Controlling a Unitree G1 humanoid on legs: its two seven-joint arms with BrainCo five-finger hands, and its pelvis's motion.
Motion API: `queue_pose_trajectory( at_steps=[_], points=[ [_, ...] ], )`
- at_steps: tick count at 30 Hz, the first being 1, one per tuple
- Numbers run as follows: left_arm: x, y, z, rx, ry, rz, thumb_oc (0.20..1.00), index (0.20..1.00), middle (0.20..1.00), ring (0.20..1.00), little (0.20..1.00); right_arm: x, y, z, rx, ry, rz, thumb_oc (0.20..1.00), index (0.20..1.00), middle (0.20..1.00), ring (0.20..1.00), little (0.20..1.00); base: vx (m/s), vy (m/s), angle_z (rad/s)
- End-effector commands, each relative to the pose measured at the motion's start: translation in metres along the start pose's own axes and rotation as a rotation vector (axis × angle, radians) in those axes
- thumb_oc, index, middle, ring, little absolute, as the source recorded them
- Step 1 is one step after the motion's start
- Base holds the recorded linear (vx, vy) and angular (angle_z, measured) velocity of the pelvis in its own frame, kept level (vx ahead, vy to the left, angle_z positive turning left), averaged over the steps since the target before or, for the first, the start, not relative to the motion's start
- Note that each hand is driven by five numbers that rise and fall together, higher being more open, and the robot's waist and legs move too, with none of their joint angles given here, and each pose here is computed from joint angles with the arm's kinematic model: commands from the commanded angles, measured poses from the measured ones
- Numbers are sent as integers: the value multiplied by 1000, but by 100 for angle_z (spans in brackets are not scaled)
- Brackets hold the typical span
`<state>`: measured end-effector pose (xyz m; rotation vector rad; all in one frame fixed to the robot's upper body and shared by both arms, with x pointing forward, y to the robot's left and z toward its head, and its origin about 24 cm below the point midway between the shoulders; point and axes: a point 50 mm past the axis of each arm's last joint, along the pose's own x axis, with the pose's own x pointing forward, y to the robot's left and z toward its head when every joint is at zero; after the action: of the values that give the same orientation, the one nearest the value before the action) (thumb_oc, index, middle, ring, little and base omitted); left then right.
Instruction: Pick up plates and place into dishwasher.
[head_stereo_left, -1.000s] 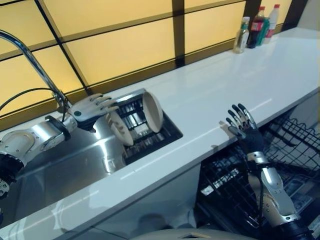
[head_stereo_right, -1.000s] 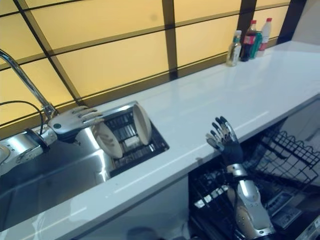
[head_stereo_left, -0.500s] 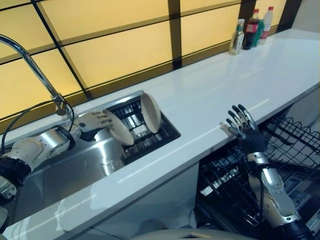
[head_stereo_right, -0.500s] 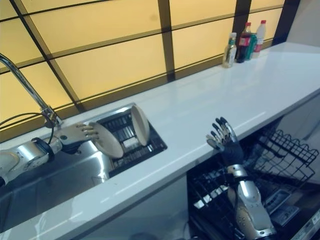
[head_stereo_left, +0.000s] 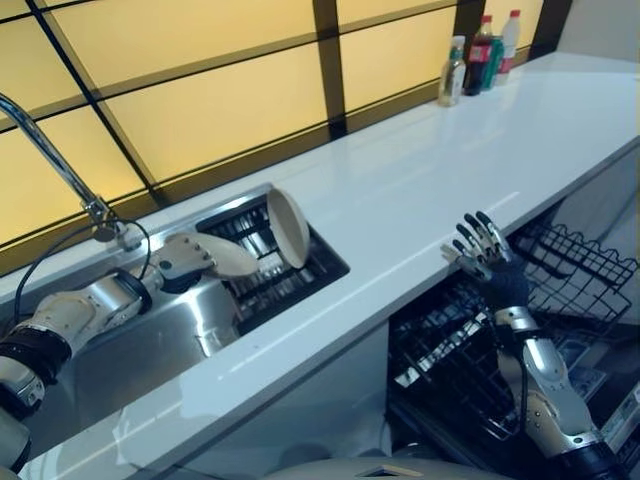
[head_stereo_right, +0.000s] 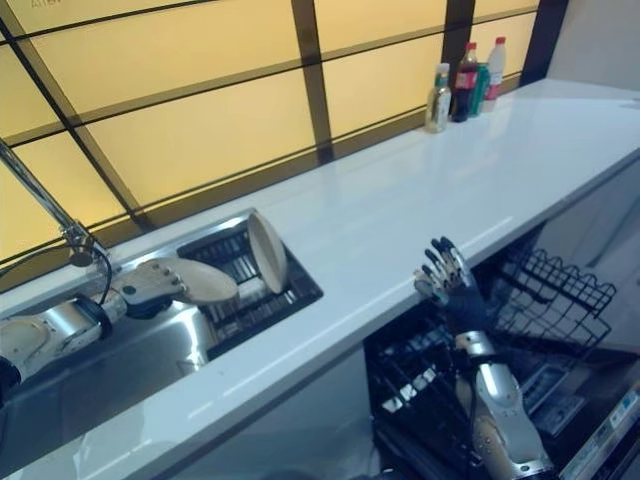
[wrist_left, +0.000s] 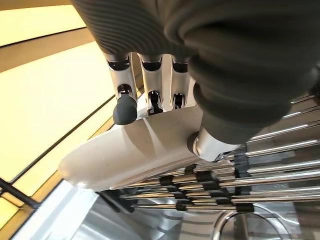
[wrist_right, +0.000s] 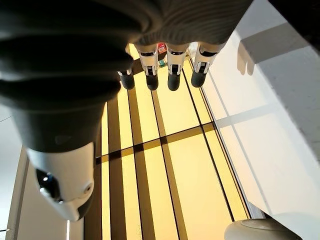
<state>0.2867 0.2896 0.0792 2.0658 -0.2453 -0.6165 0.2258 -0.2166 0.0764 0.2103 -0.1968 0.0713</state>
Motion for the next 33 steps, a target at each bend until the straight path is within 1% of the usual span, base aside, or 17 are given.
queue_pose_trajectory(
  at_steps=[1,4,7,11,13,16,18,21,22,25,28,30,31,32,33],
  points=[
    [-9,10,-26,-48,121,52,200,200,200,200,200,11,9,24,11,-121,67,1000,1000,1000,1000,1000,0,0,0],
    [-12,12,-28,-44,120,60,200,200,200,200,200,11,8,25,13,-127,68,1000,1000,1000,1000,1000,0,0,0],
    [-17,22,-36,-43,135,109,200,200,200,200,200,11,9,26,15,-135,69,1000,1000,1000,1000,1000,-10,-2,0],
    [-22,47,-49,-64,161,239,200,200,200,200,200,11,10,27,25,-140,73,1000,1000,1000,1000,1000,-33,2,0],
    [-24,67,-54,-62,162,320,200,200,200,200,200,11,12,27,31,-142,72,1000,1000,1000,1000,1000,-50,2,1],
    [-29,82,-59,-65,167,393,200,200,200,200,200,12,11,27,34,-149,68,1000,1000,1000,1000,1000,-51,1,1],
    [-34,92,-63,-100,182,458,200,200,200,200,200,12,10,29,25,-161,59,1000,1000,1000,1000,1000,-65,-1,6],
    [-49,109,-68,-269,224,660,200,200,200,200,200,12,5,35,-10,-195,0,1000,1000,1000,1000,1000,-63,12,6],
    [-54,115,-68,-343,228,750,200,200,200,200,200,11,2,36,-15,-207,-30,1000,1000,1000,1000,1000,-48,15,11],
    [-65,126,-62,-496,207,933,200,200,200,200,200,9,-4,38,-36,-241,-91,1000,1000,1000,1000,1000,-51,13,6],
    [-69,130,-44,-663,128,1060,200,200,200,200,200,8,-8,45,-65,-283,-121,1000,1000,1000,1000,1000,-53,4,2],
    [-66,130,-32,-759,80,1097,200,200,200,200,200,8,-7,49,-80,-308,-120,1000,1000,1000,1000,1000,-52,-1,7],
    [-65,130,-22,-876,25,1142,200,200,200,200,200,9,-5,51,-84,-331,-116,1000,1000,1000,1000,1000,-48,-4,13],
    [-65,130,-18,-940,-5,1161,200,200,200,200,200,10,-5,52,-79,-335,-111,1000,1000,1000,1000,1000,-55,-9,12],
    [-62,128,-10,-1065,-61,1187,200,200,200,200,200,11,-2,51,-59,-339,-94,1000,1000,1000,1000,1000,-50,-9,9]
  ],
)
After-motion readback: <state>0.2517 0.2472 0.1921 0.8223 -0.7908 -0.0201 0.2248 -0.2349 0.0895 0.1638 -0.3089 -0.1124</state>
